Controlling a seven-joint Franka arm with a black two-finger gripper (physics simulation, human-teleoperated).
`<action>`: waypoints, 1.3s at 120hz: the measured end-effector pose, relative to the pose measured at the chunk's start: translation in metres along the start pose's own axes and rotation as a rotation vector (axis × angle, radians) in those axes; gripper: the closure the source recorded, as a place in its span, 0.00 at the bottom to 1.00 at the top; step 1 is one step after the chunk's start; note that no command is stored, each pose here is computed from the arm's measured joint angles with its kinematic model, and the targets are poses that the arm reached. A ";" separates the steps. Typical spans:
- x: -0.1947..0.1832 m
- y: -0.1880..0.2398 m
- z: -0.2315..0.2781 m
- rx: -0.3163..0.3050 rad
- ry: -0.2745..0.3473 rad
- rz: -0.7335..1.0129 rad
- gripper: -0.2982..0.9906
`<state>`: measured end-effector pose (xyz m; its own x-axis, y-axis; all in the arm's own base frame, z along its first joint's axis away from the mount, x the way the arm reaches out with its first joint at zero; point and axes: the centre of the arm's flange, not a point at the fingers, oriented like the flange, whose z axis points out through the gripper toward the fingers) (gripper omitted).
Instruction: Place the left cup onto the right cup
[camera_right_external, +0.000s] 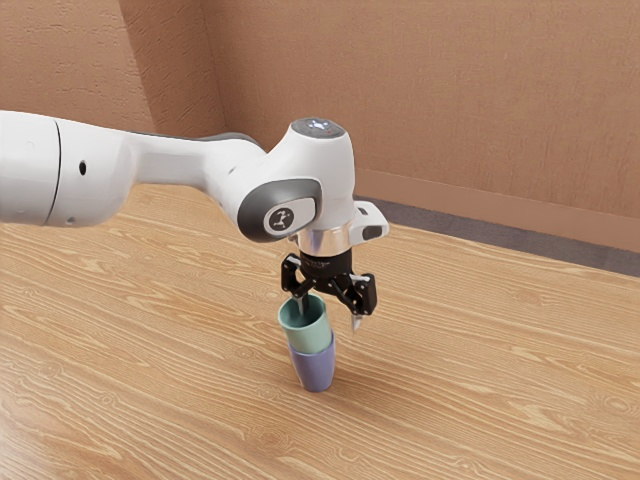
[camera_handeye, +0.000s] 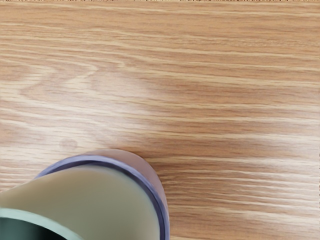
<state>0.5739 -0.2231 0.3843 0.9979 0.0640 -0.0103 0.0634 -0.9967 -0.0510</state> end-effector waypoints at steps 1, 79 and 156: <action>0.000 0.000 0.000 0.000 0.000 0.000 0.24; -0.026 -0.007 -0.090 0.045 0.111 -0.014 0.23; 0.000 -0.151 -0.149 0.022 0.083 -0.182 0.23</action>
<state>0.5663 -0.0798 0.5407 0.9678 0.2375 0.0830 0.2431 -0.9677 -0.0667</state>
